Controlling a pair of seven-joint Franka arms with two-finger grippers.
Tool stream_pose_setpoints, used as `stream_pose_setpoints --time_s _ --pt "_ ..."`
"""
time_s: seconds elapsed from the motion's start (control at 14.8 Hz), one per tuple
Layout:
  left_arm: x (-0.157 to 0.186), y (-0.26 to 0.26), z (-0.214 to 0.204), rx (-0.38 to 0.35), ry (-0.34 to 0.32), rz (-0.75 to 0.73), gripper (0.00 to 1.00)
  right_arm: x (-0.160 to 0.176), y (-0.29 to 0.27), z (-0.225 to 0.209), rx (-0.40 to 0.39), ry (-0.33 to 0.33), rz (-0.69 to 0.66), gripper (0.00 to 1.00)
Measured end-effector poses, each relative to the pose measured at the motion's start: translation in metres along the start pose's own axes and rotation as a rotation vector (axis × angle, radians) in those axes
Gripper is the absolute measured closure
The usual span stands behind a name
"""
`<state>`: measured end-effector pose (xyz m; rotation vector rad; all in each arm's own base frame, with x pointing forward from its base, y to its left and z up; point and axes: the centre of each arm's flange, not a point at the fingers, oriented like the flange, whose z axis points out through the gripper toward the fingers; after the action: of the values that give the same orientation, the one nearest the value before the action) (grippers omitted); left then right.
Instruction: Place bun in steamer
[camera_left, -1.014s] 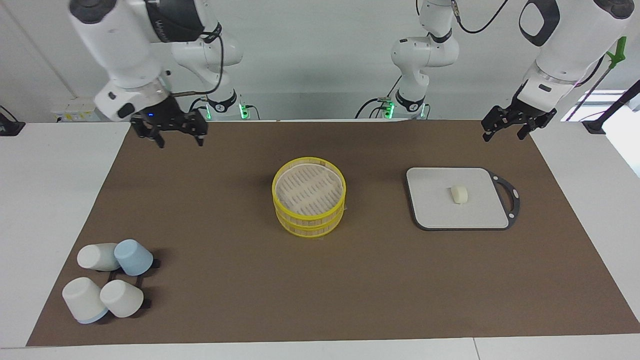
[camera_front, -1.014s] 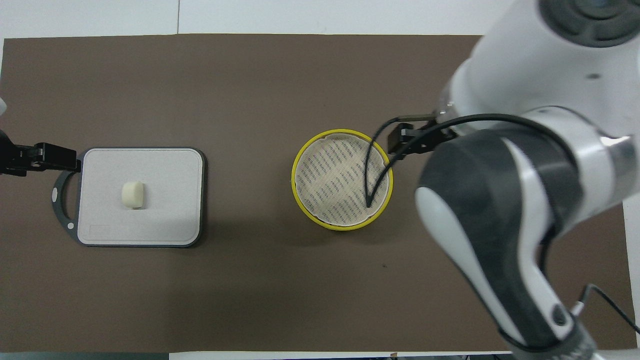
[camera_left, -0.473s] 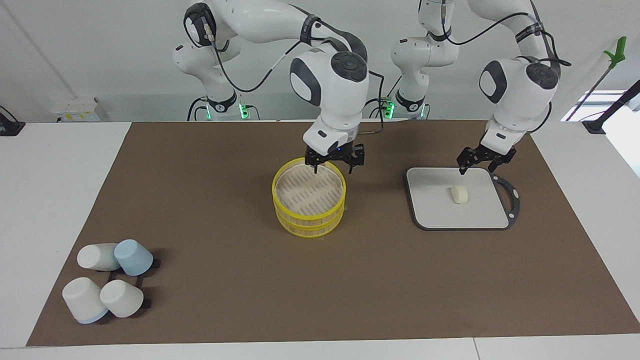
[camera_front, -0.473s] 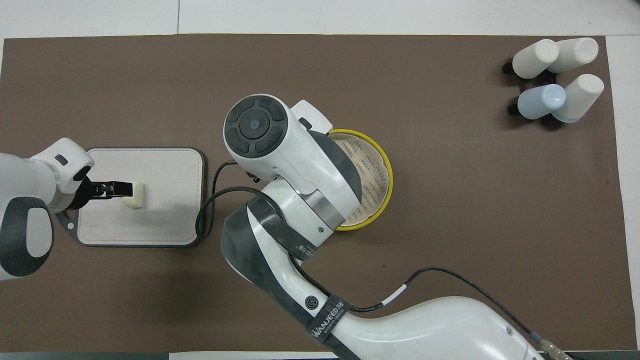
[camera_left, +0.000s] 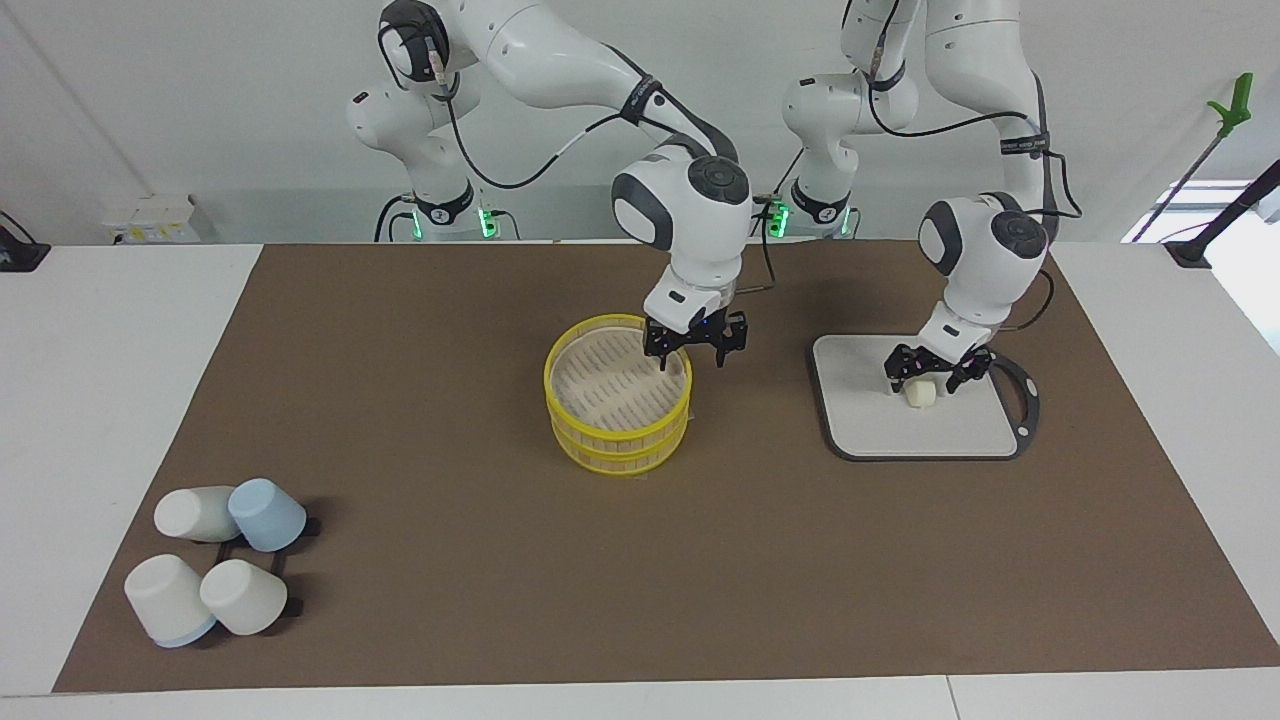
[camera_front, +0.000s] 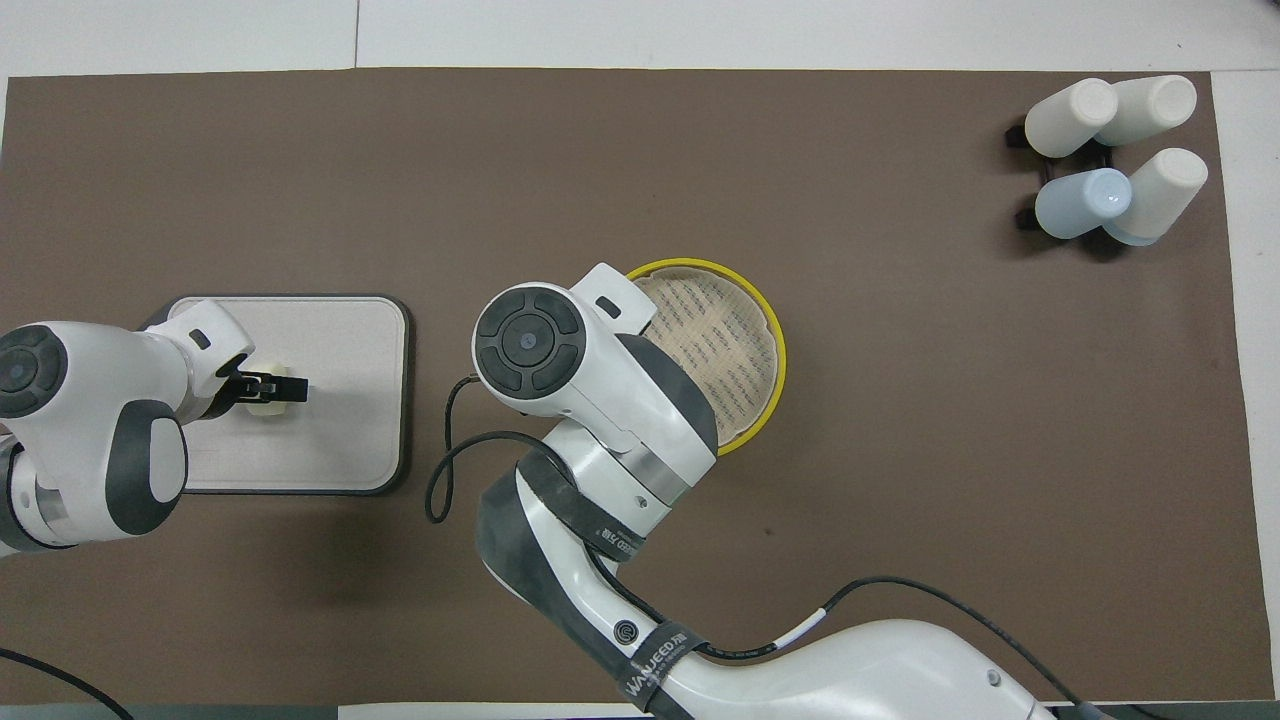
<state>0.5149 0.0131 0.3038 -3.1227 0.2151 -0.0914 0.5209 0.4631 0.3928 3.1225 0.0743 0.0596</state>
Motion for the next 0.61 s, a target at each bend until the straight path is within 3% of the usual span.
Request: stream_pose_setpoints --time_s 0.27,0.34,0.47,0.61 --pt "0.001 -0.001 -0.001 0.001 0.002 0.000 0.03 -0.007 0.004 0.006 0.006 0.006 -0.003 0.58" --pt "0.001 -0.002 -0.001 0.001 0.002 -0.001 0.10 -0.008 0.004 0.010 0.009 0.009 -0.004 0.68" --pt "0.001 -0.002 -0.002 0.001 0.003 -0.001 0.34 -0.010 0.004 0.012 0.013 0.016 -0.010 0.89" --pt "0.004 -0.003 -0.005 0.001 0.000 -0.002 0.56 -0.008 0.005 0.010 0.019 0.025 -0.016 0.89"
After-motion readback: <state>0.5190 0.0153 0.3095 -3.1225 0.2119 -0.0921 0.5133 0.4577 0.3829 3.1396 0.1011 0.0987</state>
